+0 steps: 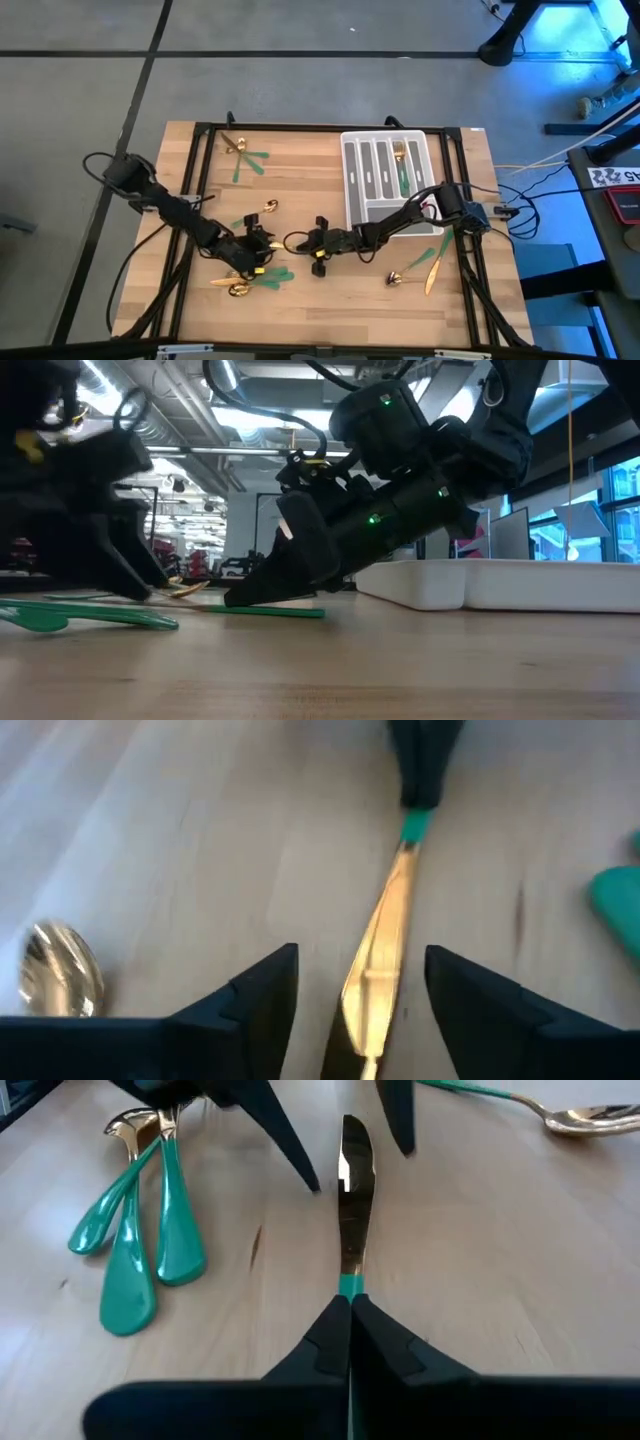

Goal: Sort silverware
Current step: Put the green knife into the silverware tray

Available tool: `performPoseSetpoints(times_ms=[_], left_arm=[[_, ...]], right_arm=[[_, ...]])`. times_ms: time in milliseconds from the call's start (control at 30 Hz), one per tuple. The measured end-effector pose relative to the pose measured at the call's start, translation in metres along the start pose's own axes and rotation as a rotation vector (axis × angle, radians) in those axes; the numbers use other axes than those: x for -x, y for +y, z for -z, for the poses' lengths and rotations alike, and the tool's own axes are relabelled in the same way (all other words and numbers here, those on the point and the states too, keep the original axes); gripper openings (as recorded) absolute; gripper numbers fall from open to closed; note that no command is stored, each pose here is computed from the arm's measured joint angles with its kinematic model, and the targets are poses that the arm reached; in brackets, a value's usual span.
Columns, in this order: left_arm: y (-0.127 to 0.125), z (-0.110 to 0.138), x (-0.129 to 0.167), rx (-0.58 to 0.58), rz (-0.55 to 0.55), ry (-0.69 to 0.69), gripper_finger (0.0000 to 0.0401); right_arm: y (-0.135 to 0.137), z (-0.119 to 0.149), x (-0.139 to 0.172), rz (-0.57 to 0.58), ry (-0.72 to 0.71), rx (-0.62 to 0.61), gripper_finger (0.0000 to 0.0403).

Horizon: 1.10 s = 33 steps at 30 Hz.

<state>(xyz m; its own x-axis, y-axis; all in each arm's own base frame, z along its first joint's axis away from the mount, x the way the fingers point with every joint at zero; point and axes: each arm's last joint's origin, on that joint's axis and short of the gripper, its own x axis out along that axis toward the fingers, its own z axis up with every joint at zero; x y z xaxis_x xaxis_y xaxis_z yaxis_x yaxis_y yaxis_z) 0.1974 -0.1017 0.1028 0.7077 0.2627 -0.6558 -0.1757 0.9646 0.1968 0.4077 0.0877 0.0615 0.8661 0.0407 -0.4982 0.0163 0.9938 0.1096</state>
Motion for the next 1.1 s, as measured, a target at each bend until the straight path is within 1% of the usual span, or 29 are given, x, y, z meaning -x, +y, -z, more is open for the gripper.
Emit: performPoseSetpoints(times_ms=[67,133,233,333,533,567,633,733,767,967,1100], left_arm=[[0.0,0.002,-0.004,0.01,-0.001,0.019,0.0207],[-0.001,0.004,-0.008,0.026,-0.005,0.033,0.0194],[-0.002,0.007,-0.011,0.034,0.003,0.052,0.0162],[-0.003,0.008,-0.012,0.037,0.016,0.064,0.0123],[-0.003,0.008,-0.012,0.035,0.042,0.071,0.0033],[-0.004,0.007,-0.011,0.031,0.053,0.073,0.0019],[-0.004,0.007,-0.011,0.011,0.077,0.075,0.0007],[-0.005,0.004,-0.008,-0.024,0.104,0.061,0.0007],[-0.006,0.002,-0.006,-0.033,0.113,0.056,0.0004],[-0.006,-0.008,0.004,-0.057,0.186,0.025,0.0001],[-0.005,-0.017,0.012,-0.061,0.176,-0.04,0.0001]], right_arm=[[0.001,-0.007,0.003,0.011,-0.023,0.017,0.0021],[0.001,-0.013,0.008,0.024,-0.026,0.035,0.0032],[0.002,-0.025,0.016,0.025,-0.033,0.039,0.0057],[0.004,-0.038,0.024,0.026,-0.051,0.036,0.0096],[0.014,-0.02,0.027,0.032,0.103,0.078,0.0177],[0.015,-0.018,0.028,0.05,0.128,0.09,0.0187],[0.018,-0.013,0.03,0.098,0.174,0.103,0.02],[0.021,-0.009,0.033,0.178,0.203,0.113,0.0205],[0.021,-0.009,0.033,0.183,0.204,0.112,0.0205],[0.017,-0.009,0.032,0.146,0.213,0.091,0.0185],[0.008,-0.007,0.029,0.089,0.256,0.031,0.0147]])
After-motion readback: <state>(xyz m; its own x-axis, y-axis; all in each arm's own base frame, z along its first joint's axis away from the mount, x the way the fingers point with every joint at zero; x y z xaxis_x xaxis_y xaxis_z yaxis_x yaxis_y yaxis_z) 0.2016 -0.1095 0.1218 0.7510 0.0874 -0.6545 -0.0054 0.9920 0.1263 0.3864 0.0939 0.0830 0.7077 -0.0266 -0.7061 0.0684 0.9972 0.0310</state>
